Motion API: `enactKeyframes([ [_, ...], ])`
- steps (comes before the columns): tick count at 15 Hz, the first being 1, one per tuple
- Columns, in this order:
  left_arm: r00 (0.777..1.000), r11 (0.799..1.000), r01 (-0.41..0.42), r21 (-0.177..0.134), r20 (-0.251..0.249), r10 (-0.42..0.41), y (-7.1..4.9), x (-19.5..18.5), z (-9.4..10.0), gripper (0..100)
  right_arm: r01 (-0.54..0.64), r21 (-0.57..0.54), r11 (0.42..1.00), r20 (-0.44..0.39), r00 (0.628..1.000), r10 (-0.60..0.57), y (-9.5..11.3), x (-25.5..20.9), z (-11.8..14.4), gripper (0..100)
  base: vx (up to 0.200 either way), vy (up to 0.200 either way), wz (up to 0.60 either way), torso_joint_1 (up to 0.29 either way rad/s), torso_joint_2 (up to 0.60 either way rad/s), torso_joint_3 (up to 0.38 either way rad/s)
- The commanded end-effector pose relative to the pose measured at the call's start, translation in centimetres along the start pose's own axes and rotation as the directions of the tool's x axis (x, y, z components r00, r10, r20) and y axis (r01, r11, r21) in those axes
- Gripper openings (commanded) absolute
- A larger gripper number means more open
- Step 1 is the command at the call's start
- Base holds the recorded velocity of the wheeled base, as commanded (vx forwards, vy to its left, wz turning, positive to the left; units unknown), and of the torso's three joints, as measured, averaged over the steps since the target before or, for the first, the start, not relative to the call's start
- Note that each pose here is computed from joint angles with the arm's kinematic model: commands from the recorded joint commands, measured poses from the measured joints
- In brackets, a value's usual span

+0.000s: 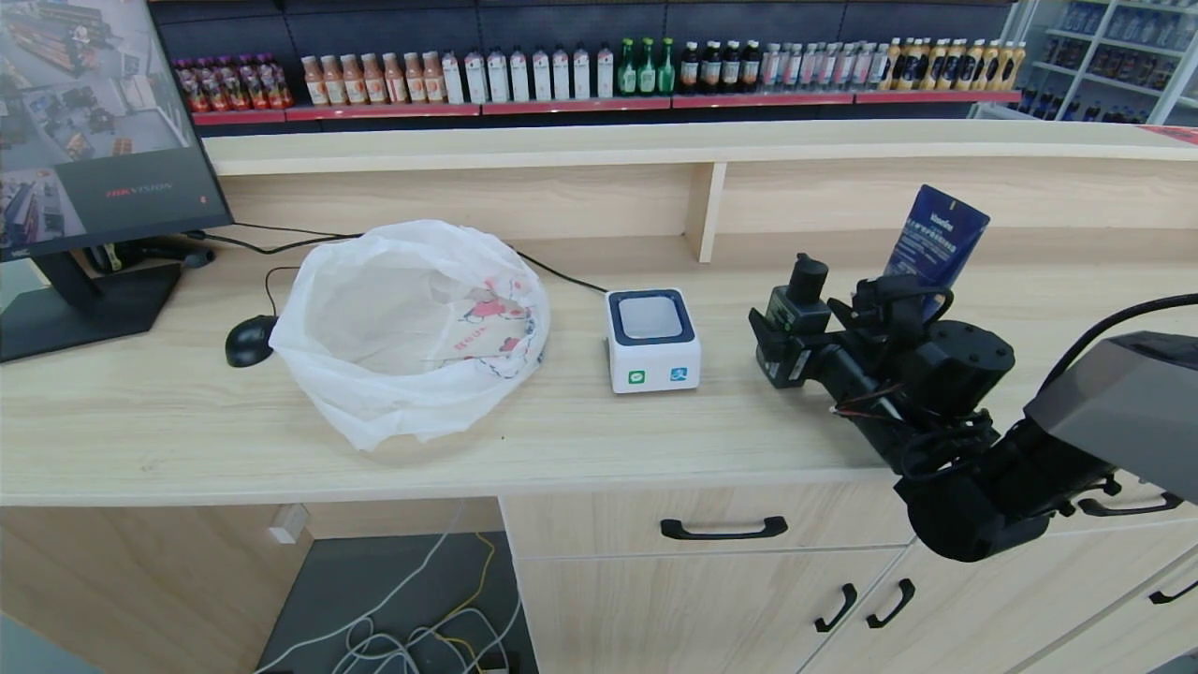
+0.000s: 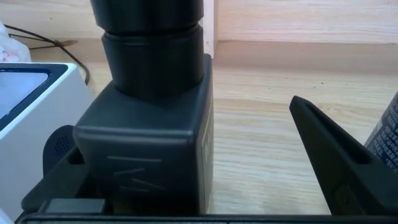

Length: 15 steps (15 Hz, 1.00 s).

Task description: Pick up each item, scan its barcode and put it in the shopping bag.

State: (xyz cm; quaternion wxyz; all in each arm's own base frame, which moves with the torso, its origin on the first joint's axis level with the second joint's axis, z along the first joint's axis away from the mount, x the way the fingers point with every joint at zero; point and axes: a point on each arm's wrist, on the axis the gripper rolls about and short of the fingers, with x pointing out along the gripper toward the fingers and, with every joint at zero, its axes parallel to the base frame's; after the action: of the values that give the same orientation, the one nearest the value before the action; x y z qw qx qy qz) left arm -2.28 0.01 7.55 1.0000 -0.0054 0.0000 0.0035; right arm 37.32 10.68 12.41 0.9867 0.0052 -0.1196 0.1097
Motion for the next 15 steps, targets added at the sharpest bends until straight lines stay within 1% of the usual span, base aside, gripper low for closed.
enactKeyframes([
  [1,1.0,1.0,-0.001,-0.001,0.002,0.001,0.0,0.0,0.02,100,0.001,0.0,1.0,0.001,1.0,-0.001,-0.04,0.02,-0.01,100,0.0,0.0,0.0,0.0,0.0,0.0],
  [7,1.0,1.0,-0.001,-0.001,0.0,0.001,0.0,0.0,0.0,100,0.003,-0.001,1.0,-0.001,1.0,-0.003,-0.05,0.03,-0.07,100,0.0,0.0,0.0,0.0,0.0,0.0],
  [9,1.0,1.0,-0.001,0.0,0.0,0.001,0.0,0.0,0.0,100,0.001,-0.002,1.0,-0.013,1.0,-0.001,0.01,-0.16,-0.33,100,0.0,0.0,0.0,0.0,0.0,0.0],
  [10,1.0,1.0,-0.001,0.0,0.0,0.001,0.0,0.0,0.0,100,0.001,-0.002,1.0,-0.011,1.0,-0.001,0.01,-0.13,-0.3,0,0.0,0.0,0.0,0.0,0.0,0.0],
  [15,1.0,1.0,-0.001,0.0,0.0,0.001,0.0,0.0,0.0,100,-0.004,-0.001,1.0,-0.011,1.0,0.004,0.18,-0.2,-0.23,0,0.0,0.0,0.0,0.0,0.0,0.0],
])
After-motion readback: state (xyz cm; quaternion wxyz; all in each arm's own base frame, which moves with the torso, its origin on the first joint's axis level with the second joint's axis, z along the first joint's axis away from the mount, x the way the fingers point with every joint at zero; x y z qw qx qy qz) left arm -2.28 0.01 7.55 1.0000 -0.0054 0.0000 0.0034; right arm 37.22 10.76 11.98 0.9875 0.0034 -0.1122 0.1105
